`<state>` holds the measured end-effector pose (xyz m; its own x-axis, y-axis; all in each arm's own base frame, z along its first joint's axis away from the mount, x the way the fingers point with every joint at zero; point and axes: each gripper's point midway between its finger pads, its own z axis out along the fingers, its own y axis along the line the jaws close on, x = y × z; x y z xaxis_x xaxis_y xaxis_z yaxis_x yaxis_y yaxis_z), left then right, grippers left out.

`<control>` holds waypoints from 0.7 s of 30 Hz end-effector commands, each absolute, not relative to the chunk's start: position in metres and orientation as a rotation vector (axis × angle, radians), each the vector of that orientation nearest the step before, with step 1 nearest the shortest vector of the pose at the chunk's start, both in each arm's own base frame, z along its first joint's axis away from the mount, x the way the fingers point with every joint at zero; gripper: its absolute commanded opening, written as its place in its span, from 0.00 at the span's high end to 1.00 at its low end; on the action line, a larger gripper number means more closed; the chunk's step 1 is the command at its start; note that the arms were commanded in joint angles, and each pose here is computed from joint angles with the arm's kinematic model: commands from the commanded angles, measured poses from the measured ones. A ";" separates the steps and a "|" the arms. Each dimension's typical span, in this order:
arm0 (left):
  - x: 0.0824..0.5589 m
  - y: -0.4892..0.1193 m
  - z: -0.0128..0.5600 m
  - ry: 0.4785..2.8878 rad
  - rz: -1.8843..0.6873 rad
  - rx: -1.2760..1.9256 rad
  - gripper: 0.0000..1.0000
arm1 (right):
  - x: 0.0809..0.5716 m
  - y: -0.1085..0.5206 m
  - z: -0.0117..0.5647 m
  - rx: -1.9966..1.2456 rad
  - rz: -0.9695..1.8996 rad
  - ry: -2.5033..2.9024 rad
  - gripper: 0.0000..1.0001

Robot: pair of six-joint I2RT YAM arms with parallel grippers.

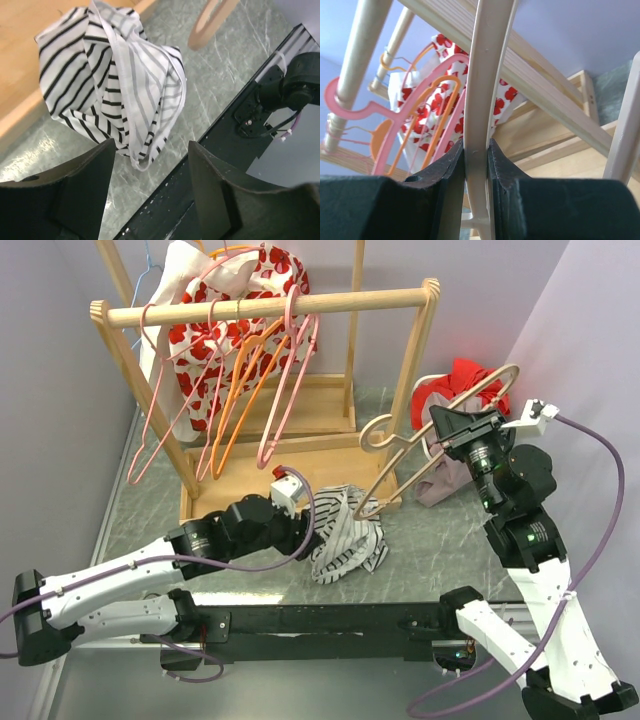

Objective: Remove the tank top from the hanger
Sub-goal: Remove the tank top from the hanger, then place the hanger at the clothesline.

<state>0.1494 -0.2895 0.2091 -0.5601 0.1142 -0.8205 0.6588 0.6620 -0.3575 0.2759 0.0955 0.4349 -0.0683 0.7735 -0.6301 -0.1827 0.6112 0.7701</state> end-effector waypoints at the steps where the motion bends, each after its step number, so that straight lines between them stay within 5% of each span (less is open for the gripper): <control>1: 0.168 -0.307 0.273 1.874 -0.882 0.566 0.36 | 0.270 0.102 0.456 0.543 0.967 1.360 1.00; 9: 0.182 -0.346 0.318 1.649 -0.982 0.590 0.33 | 0.282 0.135 0.437 0.607 1.232 1.414 1.00; 21: 0.177 -0.347 0.268 1.700 -0.982 0.611 0.40 | 0.284 0.151 0.426 0.704 1.521 1.368 1.00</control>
